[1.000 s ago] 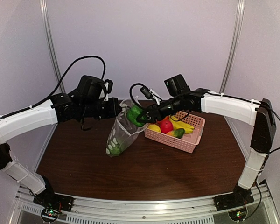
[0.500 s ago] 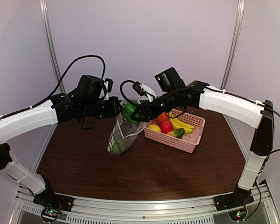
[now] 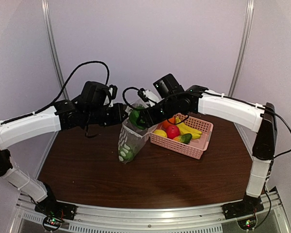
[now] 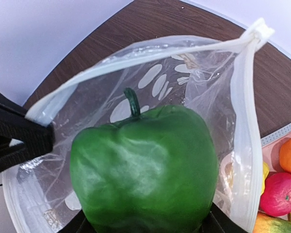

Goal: Place the food in the zip-top bag and seal the zipper
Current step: Place the fake vegetable in the zipper food storage bag, then adjust the zipper food storage bag at the center of the board, then pick up the fake fruit from the bin, then place the fake fruit in the zipper food storage bag, then pick up the fake fruit from the bin.

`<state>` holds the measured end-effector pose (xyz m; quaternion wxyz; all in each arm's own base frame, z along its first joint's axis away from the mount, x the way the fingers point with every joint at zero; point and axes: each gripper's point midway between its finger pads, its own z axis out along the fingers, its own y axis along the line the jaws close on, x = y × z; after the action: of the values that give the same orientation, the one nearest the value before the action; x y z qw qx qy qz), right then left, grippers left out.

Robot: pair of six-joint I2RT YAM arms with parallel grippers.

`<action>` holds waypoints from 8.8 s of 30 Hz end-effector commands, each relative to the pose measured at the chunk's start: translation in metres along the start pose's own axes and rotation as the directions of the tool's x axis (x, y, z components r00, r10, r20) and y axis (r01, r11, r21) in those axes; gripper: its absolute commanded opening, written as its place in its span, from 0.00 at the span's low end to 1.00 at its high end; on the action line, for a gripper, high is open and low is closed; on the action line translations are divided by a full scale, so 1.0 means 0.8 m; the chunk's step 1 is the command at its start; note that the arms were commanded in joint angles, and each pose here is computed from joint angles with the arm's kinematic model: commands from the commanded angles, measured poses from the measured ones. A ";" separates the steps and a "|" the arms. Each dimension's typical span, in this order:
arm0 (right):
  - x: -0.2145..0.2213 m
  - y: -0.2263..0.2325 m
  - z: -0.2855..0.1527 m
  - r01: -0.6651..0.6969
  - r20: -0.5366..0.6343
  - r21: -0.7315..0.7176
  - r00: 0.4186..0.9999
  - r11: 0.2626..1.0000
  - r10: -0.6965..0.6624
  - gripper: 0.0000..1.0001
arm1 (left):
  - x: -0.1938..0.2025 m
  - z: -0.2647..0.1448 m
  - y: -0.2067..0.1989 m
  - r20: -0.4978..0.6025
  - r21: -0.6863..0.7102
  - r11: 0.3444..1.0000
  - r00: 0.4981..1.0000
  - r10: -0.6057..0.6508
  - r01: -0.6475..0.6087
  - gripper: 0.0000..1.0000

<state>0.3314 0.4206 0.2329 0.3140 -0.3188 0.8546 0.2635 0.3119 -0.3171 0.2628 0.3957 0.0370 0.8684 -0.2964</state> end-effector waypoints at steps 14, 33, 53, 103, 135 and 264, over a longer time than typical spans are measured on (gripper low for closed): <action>-0.043 -0.038 -0.095 0.099 0.167 0.238 0.976 0.966 -0.141 0.72 | 0.002 -0.002 0.011 0.023 -0.027 0.999 0.999 0.029 -0.028 0.00; -0.061 -0.042 -0.026 0.106 0.092 0.166 0.988 0.980 -0.122 0.00 | -0.023 -0.025 0.030 0.062 -0.155 0.977 0.986 0.157 -0.146 0.00; -0.093 -0.006 -0.015 0.129 0.170 0.012 0.977 0.992 -0.129 0.28 | -0.036 -0.028 0.042 0.008 -0.274 0.918 0.954 0.300 -0.286 0.00; 0.124 -0.273 0.051 0.002 -0.301 0.080 0.953 0.997 0.022 0.82 | -0.016 -0.009 0.026 -0.012 -0.166 0.953 0.967 0.256 -0.254 0.00; 0.092 -0.260 -0.009 0.054 -0.206 0.145 0.978 0.988 -0.023 0.58 | -0.005 -0.007 0.031 -0.022 -0.158 0.961 0.974 0.225 -0.226 0.00; 0.213 -0.248 -0.021 0.349 -0.551 -0.169 0.742 0.922 -0.382 0.64 | -0.012 -0.002 0.015 -0.010 -0.092 0.970 0.974 0.226 -0.226 0.00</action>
<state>0.3741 0.2110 0.0817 0.0995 -0.5385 0.8308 0.0996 0.3151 -0.3017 0.2589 0.4218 0.1259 0.8758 -0.1982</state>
